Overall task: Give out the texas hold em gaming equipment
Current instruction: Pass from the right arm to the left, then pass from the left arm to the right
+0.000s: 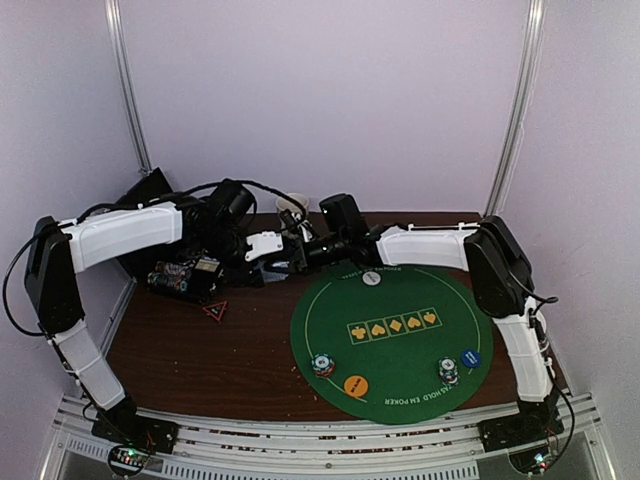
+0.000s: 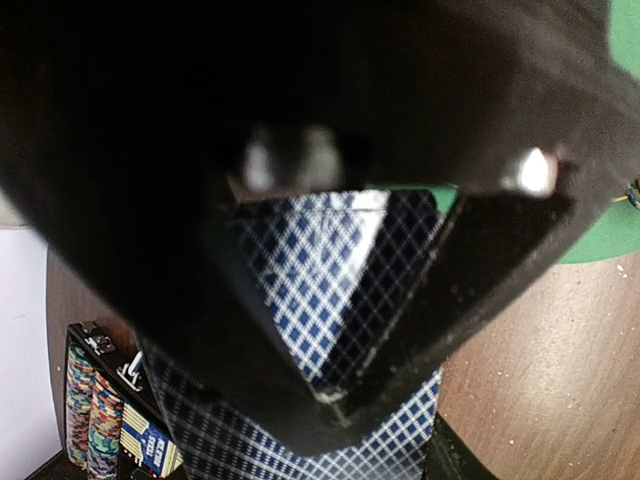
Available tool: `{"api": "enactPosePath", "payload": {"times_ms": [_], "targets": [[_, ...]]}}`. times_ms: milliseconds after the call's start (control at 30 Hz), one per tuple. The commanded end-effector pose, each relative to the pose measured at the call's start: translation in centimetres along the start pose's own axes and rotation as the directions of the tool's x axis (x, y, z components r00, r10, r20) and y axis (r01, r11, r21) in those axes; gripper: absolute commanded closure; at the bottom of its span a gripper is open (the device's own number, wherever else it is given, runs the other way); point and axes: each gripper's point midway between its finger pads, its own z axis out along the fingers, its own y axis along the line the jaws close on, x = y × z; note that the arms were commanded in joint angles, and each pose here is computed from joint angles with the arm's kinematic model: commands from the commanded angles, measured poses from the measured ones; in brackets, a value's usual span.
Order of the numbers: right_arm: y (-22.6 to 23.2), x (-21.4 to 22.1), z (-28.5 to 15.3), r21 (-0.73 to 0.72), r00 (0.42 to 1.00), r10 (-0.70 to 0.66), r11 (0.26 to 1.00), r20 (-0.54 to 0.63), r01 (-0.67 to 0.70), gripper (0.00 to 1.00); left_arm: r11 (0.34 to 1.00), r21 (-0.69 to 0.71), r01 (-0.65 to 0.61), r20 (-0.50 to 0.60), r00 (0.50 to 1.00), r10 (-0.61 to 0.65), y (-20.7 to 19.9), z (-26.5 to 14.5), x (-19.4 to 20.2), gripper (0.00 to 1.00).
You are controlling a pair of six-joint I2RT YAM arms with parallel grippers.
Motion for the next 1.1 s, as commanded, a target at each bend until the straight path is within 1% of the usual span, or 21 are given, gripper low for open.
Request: {"api": "enactPosePath", "payload": {"times_ms": [0,267,500,667,733,933,1067], "targets": [[1.2,-1.6,-2.3,0.068,0.996,-0.085,0.994,0.03,0.083,0.53,1.0,-0.016,0.006,0.013,1.0,-0.006,0.1,-0.5,0.0,0.5],[0.5,-1.5,-3.5,0.142,0.994,-0.11,0.984,0.012,0.107,0.51,1.0,-0.01,0.013,-0.002,1.0,-0.013,-0.1,-0.2,0.5,0.5],[0.1,-1.0,-4.0,0.185,0.991,-0.13,0.974,-0.015,0.13,0.53,1.0,-0.014,0.015,-0.001,1.0,-0.015,0.0,-0.2,0.4,0.5],[1.4,-0.2,-2.5,0.095,0.988,-0.152,0.983,-0.034,0.154,0.41,1.0,-0.005,0.022,0.027,0.999,-0.022,0.0,-0.3,-0.3,0.49],[1.6,-0.2,-1.9,0.075,0.987,-0.157,0.984,-0.032,0.159,0.4,1.0,-0.002,0.025,0.036,0.999,-0.025,0.1,-0.4,-0.5,0.49],[0.2,-0.5,-1.0,0.106,0.99,-0.138,0.985,-0.006,0.138,0.41,1.0,-0.01,0.023,0.046,0.999,-0.022,0.2,-0.9,-0.7,0.48],[1.0,0.1,-0.2,0.025,0.994,-0.108,0.994,-0.023,0.108,0.4,1.0,-0.02,0.023,0.049,0.999,-0.022,0.4,-0.9,-0.8,0.48]]}}
